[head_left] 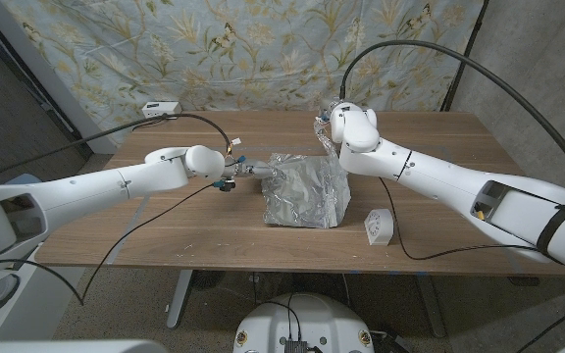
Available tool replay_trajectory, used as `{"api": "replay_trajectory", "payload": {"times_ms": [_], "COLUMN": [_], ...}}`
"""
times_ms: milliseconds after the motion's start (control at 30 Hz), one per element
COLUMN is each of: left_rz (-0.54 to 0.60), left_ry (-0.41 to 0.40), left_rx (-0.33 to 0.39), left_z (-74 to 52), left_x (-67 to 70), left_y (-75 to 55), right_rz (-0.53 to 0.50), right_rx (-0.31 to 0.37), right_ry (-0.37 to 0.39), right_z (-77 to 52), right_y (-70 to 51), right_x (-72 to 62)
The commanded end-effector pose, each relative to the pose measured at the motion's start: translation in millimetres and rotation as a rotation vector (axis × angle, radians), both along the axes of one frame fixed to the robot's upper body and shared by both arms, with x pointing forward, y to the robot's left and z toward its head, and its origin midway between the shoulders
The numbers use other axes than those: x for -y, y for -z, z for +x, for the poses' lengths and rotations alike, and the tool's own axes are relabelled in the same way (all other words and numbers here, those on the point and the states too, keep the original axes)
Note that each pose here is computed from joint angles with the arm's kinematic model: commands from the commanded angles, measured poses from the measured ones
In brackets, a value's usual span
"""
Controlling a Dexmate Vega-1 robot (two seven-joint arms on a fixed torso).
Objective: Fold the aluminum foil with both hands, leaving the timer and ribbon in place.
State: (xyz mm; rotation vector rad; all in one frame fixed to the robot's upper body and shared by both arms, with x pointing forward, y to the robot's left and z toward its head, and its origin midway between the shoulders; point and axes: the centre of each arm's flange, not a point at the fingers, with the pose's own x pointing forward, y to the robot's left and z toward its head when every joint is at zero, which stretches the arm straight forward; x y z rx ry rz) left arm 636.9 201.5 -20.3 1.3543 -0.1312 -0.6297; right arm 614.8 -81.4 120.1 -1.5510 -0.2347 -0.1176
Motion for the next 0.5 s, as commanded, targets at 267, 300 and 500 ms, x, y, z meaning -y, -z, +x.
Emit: {"api": "replay_trajectory", "payload": {"times_ms": [267, 300, 500], "left_rz": [-0.014, -0.014, -0.027], "left_ry": [-0.012, -0.011, -0.005], "left_rx": [0.042, 0.045, 0.062], "left_z": [1.0, 0.6, -1.9], "left_x": [-6.0, -6.3, -7.1], "left_y": [-12.2, -13.0, -17.7], "right_rz": [0.033, 0.034, 0.040], "right_rx": [-0.032, -0.031, -0.035], "right_ry": [-0.041, -0.042, -0.049], "right_z": [0.2, 0.2, 0.8], "right_y": [5.0, 4.9, 4.5], "right_x": [-16.9, -17.7, -21.7]}}
